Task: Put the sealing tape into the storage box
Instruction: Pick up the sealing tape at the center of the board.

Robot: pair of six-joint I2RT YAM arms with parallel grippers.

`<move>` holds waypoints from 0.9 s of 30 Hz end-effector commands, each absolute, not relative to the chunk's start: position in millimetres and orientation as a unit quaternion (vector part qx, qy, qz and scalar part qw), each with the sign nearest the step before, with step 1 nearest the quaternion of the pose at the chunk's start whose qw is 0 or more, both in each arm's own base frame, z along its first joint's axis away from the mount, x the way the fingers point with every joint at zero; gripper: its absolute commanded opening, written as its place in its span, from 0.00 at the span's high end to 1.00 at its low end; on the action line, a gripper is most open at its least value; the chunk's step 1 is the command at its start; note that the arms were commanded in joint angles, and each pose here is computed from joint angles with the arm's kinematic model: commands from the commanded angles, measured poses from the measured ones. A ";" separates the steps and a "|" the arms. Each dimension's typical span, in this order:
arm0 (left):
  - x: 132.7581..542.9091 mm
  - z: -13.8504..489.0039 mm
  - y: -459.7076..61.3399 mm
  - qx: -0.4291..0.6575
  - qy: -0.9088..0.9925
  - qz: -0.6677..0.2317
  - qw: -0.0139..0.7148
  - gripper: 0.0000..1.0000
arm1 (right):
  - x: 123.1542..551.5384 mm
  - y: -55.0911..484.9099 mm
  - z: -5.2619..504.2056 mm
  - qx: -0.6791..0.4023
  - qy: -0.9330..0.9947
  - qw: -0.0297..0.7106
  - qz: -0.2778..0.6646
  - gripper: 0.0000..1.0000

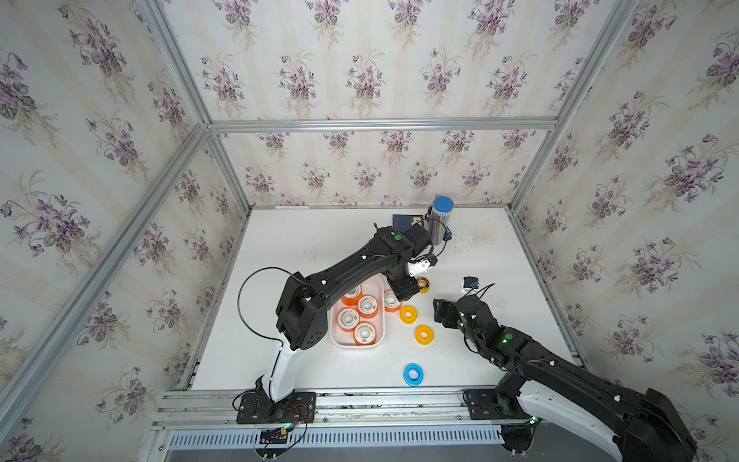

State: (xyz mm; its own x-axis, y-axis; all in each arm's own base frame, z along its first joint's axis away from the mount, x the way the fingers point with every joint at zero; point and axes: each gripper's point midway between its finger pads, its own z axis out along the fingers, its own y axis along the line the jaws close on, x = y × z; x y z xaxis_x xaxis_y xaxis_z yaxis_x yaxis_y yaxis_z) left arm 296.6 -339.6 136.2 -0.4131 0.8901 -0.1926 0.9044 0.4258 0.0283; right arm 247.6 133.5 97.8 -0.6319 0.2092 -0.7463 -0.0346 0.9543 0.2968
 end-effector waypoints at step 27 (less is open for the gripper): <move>307.4 45.4 -325.9 0.612 0.790 0.000 -0.020 0.14 | 250.6 130.0 98.0 0.060 0.890 0.432 0.133 0.11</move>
